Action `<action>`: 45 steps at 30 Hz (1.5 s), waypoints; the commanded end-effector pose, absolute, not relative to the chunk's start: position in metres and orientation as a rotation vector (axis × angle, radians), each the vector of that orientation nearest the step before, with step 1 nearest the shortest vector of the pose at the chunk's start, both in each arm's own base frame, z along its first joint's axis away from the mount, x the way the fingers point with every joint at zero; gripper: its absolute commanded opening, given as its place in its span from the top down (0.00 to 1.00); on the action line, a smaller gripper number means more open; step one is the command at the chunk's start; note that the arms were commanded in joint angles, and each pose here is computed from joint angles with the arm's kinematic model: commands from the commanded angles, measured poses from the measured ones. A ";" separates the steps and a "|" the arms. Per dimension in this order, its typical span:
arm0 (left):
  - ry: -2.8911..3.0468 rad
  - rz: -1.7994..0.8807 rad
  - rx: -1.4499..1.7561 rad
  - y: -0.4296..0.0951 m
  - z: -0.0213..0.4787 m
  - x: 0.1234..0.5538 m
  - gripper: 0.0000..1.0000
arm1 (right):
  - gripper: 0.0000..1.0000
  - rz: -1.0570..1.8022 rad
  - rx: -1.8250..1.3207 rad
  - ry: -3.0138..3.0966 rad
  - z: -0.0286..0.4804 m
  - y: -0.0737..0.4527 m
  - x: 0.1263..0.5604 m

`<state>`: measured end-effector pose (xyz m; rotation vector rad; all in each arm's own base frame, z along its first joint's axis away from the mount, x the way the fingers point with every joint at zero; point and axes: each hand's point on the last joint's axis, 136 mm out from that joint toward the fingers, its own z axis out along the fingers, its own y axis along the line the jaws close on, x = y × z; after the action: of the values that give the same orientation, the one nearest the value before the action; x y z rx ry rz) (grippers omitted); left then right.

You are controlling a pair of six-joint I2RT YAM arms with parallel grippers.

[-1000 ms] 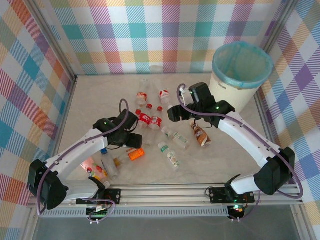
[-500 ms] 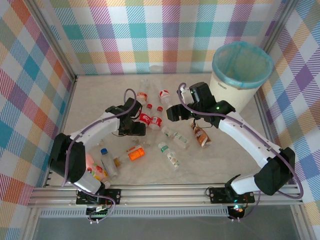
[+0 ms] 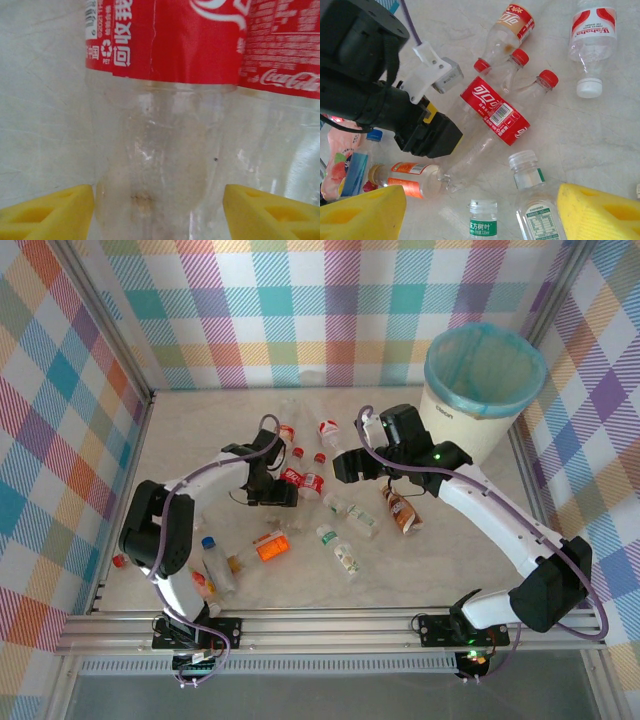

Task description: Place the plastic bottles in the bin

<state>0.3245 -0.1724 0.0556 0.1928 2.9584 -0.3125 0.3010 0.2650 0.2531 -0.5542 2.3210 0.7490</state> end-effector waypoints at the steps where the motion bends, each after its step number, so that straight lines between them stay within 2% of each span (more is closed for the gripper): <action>1: 2.954 -0.320 0.230 -0.174 0.055 0.333 0.34 | 0.20 0.782 -0.569 2.290 0.262 0.268 0.296; 8: 2.979 -0.281 0.228 -0.167 0.043 0.337 0.35 | 0.20 0.779 -0.569 2.296 0.263 0.266 0.293; 14: 2.949 -0.297 0.251 -0.168 0.055 0.339 0.42 | 0.20 0.784 -0.566 2.286 0.270 0.266 0.293; 23: 2.756 -0.415 0.365 -0.174 0.138 0.329 0.45 | 0.19 0.799 -0.545 2.192 0.313 0.273 0.306; 35: 2.167 -0.610 0.677 -0.197 0.282 0.296 0.49 | 0.20 1.128 -0.512 1.929 0.400 0.315 0.317; 40: 2.024 -0.694 0.775 -0.206 0.311 0.274 0.49 | 0.21 1.224 -0.524 1.891 0.422 0.328 0.319; 45: 1.989 -0.753 0.839 -0.213 0.318 0.261 0.49 | 0.25 1.290 -0.551 1.867 0.434 0.337 0.318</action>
<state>0.2720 -0.2026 0.3131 0.7478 2.0488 -0.6930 0.3264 0.3277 0.4090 -0.5138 1.9386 1.1954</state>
